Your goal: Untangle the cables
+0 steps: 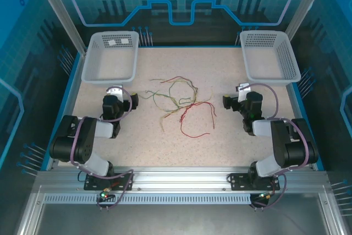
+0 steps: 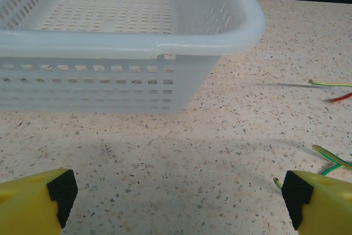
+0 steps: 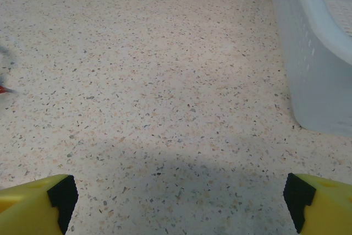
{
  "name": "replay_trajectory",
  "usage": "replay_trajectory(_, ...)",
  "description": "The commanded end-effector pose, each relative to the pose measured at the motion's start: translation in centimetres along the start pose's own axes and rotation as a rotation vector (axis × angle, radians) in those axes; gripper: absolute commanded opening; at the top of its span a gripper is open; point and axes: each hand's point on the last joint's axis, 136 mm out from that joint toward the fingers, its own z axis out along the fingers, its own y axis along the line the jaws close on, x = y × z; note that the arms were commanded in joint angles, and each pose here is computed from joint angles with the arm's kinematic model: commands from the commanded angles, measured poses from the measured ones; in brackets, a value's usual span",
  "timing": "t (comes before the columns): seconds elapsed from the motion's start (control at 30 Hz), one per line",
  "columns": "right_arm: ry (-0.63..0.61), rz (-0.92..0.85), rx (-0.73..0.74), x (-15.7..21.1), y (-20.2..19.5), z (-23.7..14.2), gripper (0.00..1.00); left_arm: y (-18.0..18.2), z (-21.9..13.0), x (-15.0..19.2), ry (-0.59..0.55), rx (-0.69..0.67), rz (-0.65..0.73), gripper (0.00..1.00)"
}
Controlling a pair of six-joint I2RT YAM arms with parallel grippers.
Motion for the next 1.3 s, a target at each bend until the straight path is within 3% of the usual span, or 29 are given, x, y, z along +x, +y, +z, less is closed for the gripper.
replay_trajectory(0.0,-0.031,0.004,-0.003,-1.3,0.0,0.1,1.00,-0.2,0.2,-1.3,-0.027,0.023,0.012,0.99)
replay_trajectory(0.57,-0.041,0.009,-0.014,-1.6,0.0,0.1,1.00,-0.1,0.1,-1.6,-0.040,0.017,0.012,0.99)
replay_trajectory(0.7,0.055,0.093,0.083,-3.6,-1.8,-2.0,1.00,-0.4,-2.6,-4.1,-0.090,-0.006,0.032,0.99)
replay_trajectory(0.77,0.048,0.187,0.019,-5.7,-1.0,-3.8,1.00,-1.0,-5.4,-7.2,-0.150,-0.037,0.023,0.99)
replay_trajectory(0.83,0.003,0.329,-0.102,-8.9,0.9,-6.1,1.00,-2.4,-8.4,-10.6,-0.143,0.002,-0.108,0.99)
replay_trajectory(0.87,-0.010,0.360,-0.174,-10.2,2.1,-6.9,1.00,-3.0,-9.4,-12.2,-0.130,0.029,-0.174,0.98)
replay_trajectory(0.9,-0.022,0.360,-0.290,-11.5,4.2,-7.7,0.96,-4.7,-10.1,-13.7,-0.101,0.104,-0.209,0.91)
replay_trajectory(0.97,0.009,0.311,-0.429,-13.1,8.0,-8.3,0.81,-8.5,-10.5,-14.7,0.013,0.217,-0.206,0.76)
replay_trajectory(1.1,0.328,0.119,-0.391,-12.5,13.5,-6.2,0.62,-15.4,-9.6,-12.8,0.291,0.321,-0.096,0.70)
replay_trajectory(1.17,0.444,0.111,-0.349,-11.9,14.8,-4.6,0.61,-18.5,-9.3,-11.7,0.368,0.388,-0.055,0.66)
replay_trajectory(1.27,0.508,0.156,-0.399,-11.5,17.3,-3.2,0.60,-21.8,-9.1,-10.2,0.422,0.469,-0.030,0.64)
